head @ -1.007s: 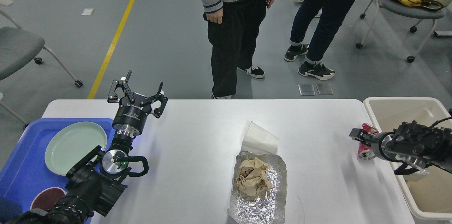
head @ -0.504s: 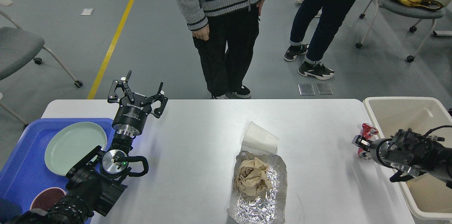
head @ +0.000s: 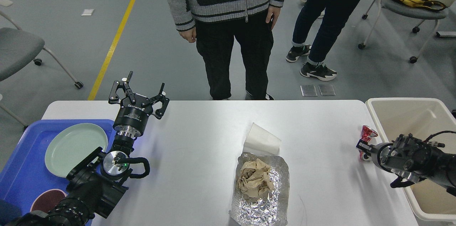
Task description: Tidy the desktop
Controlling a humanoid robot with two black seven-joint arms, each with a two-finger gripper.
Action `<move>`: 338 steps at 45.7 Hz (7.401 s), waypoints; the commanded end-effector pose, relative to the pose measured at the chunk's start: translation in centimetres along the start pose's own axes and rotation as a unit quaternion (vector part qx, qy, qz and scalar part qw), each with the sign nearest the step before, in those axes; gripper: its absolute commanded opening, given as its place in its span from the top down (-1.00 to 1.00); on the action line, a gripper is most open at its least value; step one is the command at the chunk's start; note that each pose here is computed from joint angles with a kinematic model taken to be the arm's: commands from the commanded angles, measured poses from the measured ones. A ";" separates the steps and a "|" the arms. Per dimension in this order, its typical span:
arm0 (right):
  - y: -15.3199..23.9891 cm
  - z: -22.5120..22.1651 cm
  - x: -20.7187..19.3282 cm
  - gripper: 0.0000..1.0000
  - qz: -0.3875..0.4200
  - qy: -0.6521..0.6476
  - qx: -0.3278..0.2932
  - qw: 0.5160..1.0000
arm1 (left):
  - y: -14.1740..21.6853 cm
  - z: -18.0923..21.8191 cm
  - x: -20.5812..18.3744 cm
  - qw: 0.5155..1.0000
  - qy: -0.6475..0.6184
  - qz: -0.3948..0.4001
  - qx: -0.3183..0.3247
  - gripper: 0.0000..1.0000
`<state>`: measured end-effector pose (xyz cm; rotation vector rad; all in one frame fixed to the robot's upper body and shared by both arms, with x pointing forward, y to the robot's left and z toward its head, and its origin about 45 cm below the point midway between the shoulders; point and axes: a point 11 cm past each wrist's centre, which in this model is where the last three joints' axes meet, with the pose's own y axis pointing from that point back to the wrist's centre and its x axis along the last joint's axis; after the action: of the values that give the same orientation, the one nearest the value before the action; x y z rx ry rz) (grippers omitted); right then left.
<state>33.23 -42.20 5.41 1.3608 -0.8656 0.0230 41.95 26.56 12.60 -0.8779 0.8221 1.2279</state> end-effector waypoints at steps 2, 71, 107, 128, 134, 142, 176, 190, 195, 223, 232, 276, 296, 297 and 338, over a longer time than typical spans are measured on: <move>0.1 -0.3 0.3 1.00 0.001 0.001 0.002 1.000 | 0.0 0.0 0.0 1.000 0.000 -0.001 0.000 -0.93; 14.5 -5.3 9.8 -1.00 -0.145 0.112 0.083 0.980 | 0.0 0.0 0.0 1.000 0.000 0.000 0.000 -0.93; -0.1 -2.6 4.3 -0.98 -0.029 -0.117 0.010 0.993 | 0.0 0.0 0.0 1.000 0.000 0.000 0.000 -0.93; -1.3 -2.1 3.8 0.22 0.021 -0.140 -0.007 0.990 | 0.0 0.0 0.0 1.000 0.000 -0.001 0.000 -0.93; -1.4 -1.7 3.4 0.23 0.025 -0.142 -0.017 0.989 | 0.0 0.0 0.0 1.000 0.000 0.000 0.000 -0.93; -1.6 -1.6 3.1 0.99 0.033 -0.139 -0.026 0.989 | 0.0 0.0 0.0 1.000 0.000 0.000 0.000 -0.93; 3.2 -0.6 8.9 1.00 0.001 -0.112 -0.006 0.994 | 0.0 0.0 0.0 1.000 0.000 0.000 0.000 -0.93; 23.9 -13.4 11.1 1.00 -0.167 0.132 0.210 0.954 | 0.0 0.0 0.0 1.000 0.000 0.000 0.000 -0.93; 29.2 -15.8 8.6 1.00 -0.207 0.206 0.244 0.925 | 0.0 0.0 0.0 1.000 0.000 0.000 0.000 -0.93; 11.4 6.4 15.1 1.00 -0.017 0.038 -0.057 0.997 | 0.0 0.0 0.0 1.000 0.000 0.000 0.000 -0.93; 6.8 12.6 14.5 1.00 0.052 0.005 -0.122 0.991 | 0.0 0.0 0.0 1.000 0.000 0.000 0.000 -0.93; 4.8 12.9 11.9 1.00 0.043 0.013 -0.129 0.991 | 0.0 0.0 0.0 1.000 0.000 -0.001 0.000 -0.93; 4.3 10.1 10.8 -1.00 0.016 0.018 -0.102 0.995 | 0.0 0.0 0.0 1.000 0.000 -0.001 0.000 -0.93; 4.4 9.0 10.9 -1.00 0.014 0.018 -0.091 0.996 | 0.0 0.0 0.0 1.000 0.000 0.000 0.000 -0.93; 29.5 -11.3 8.5 -1.00 -0.233 0.245 0.158 0.928 | 0.0 0.0 0.0 1.000 0.000 -0.001 0.000 -0.93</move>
<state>30.05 -27.35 37.57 1.7605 -0.0409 0.1690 41.94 26.56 12.60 -0.8782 0.8219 1.2272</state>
